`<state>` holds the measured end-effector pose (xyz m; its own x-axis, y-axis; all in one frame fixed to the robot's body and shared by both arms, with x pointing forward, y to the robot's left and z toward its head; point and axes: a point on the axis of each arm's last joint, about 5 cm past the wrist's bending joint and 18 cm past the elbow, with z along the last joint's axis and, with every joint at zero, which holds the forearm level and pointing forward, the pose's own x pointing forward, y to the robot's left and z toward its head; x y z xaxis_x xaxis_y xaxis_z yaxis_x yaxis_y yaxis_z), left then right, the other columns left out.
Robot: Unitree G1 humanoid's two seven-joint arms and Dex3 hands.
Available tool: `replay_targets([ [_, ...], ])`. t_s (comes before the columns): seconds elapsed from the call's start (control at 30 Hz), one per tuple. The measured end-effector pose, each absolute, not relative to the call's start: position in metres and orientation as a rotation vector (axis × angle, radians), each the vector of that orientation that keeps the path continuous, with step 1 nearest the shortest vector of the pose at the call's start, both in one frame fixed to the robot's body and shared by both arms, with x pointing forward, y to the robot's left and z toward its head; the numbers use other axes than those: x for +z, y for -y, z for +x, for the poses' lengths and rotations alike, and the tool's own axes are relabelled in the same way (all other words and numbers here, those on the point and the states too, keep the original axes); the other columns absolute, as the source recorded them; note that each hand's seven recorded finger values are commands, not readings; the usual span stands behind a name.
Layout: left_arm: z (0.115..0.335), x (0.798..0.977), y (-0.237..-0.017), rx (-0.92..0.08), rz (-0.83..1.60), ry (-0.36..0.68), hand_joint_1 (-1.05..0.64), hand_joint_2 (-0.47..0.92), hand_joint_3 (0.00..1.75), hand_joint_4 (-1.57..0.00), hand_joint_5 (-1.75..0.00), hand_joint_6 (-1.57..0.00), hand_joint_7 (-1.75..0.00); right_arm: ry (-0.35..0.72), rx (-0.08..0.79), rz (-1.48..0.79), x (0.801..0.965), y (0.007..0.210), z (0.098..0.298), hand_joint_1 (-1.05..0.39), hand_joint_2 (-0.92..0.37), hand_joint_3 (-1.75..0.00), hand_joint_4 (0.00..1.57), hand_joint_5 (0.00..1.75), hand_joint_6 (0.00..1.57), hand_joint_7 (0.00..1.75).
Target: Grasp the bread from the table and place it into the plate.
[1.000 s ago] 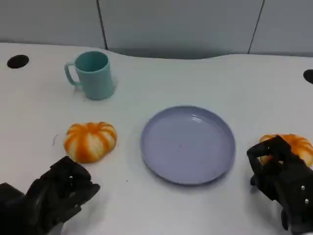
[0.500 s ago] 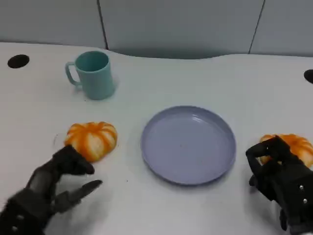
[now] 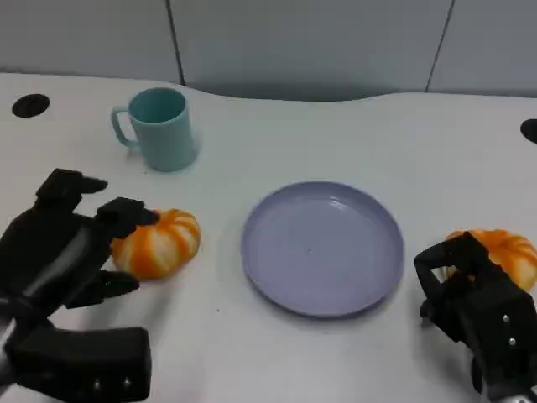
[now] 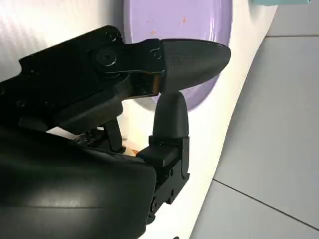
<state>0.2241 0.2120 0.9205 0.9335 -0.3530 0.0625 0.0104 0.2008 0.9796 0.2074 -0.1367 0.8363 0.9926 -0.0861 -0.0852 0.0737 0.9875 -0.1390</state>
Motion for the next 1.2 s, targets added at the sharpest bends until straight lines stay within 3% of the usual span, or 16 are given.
replay_targets([
  [0.2,0.252,0.931,-0.214,-0.381,1.469,0.192,-0.92,0.92,0.05,0.00,0.00,-0.06,0.00,-0.090,-0.083,-0.135,0.835,0.132,0.207,-0.24,-0.92,-0.46,0.63,1.75,0.40,1.59],
  [0.6,0.300,0.907,-0.198,-0.536,1.610,-0.070,-0.89,0.90,0.03,0.00,0.00,-0.03,-0.01,-0.070,-0.059,-0.133,0.836,0.128,0.205,-0.24,-0.92,-0.48,0.65,1.75,0.40,1.62],
  [0.87,0.306,0.901,-0.193,-0.547,1.602,-0.079,-0.89,0.89,0.02,0.00,0.00,-0.03,-0.01,-0.068,-0.065,-0.130,0.837,0.130,0.205,-0.24,-0.92,-0.47,0.65,1.75,0.39,1.62],
  [1.0,0.316,0.894,-0.173,-0.569,1.630,-0.155,-0.88,0.88,0.01,0.00,0.00,-0.05,-0.02,-0.075,-0.063,-0.127,0.836,0.130,0.203,-0.24,-0.92,-0.47,0.64,1.75,0.39,1.62],
  [1.2,0.320,0.893,-0.151,-0.594,1.630,-0.147,-0.84,0.85,0.00,-0.01,-0.01,-0.07,-0.02,-0.091,-0.072,-0.115,0.835,0.132,0.200,-0.24,-0.92,-0.46,0.64,1.75,0.38,1.64],
])
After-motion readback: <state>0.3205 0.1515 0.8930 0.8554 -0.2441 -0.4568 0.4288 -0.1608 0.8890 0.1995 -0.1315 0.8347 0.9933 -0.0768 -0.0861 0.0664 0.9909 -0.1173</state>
